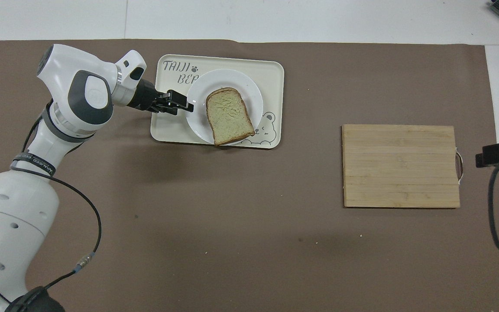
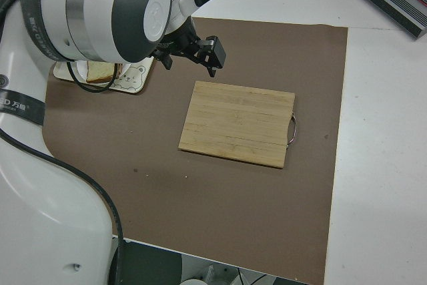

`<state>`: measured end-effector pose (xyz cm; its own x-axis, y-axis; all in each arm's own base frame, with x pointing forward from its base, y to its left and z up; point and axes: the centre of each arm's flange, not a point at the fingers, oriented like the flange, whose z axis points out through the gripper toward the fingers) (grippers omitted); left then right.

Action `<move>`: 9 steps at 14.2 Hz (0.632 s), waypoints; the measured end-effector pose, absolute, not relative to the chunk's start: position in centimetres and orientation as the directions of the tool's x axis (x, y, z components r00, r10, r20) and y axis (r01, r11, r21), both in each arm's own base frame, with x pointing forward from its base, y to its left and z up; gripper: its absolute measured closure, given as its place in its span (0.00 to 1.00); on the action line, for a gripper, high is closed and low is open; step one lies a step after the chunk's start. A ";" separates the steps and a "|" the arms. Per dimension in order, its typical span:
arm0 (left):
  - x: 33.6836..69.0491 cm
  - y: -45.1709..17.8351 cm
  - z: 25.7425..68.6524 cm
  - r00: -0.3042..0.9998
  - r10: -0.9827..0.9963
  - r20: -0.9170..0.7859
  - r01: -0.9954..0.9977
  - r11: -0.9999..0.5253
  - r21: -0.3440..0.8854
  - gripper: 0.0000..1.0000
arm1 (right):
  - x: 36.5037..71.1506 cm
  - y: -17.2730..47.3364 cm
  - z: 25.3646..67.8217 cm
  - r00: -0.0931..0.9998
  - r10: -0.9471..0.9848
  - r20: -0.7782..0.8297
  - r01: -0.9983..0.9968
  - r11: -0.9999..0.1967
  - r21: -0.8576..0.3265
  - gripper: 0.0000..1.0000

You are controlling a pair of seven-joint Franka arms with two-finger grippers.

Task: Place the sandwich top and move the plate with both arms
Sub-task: 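Slide the plate with the left gripper onto the bear tray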

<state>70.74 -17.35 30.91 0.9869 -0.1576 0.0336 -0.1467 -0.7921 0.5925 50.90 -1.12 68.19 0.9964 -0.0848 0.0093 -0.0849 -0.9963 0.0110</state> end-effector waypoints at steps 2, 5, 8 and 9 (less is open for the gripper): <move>71.1 -17.1 34.6 0.981 -0.178 0.074 -0.191 -0.847 0.497 0.00 | 50.9 -1.1 68.2 0.996 -0.085 0.009 -0.085 -0.996 0.011 0.00; 70.3 -16.2 43.0 0.969 -0.197 0.147 -0.237 -0.907 0.349 0.00 | 50.9 -1.1 68.2 0.996 -0.085 0.010 -0.085 -0.996 0.011 0.00; 68.6 -14.1 49.2 0.951 -0.264 0.162 -0.292 -0.938 0.188 0.00 | 50.9 -1.1 68.2 0.996 -0.085 0.010 -0.085 -0.996 0.011 0.00; 67.9 -13.0 51.3 0.948 -0.273 0.163 -0.296 -0.944 0.143 0.00 | 50.9 -1.1 68.2 0.996 -0.085 0.010 -0.085 -0.996 0.011 0.00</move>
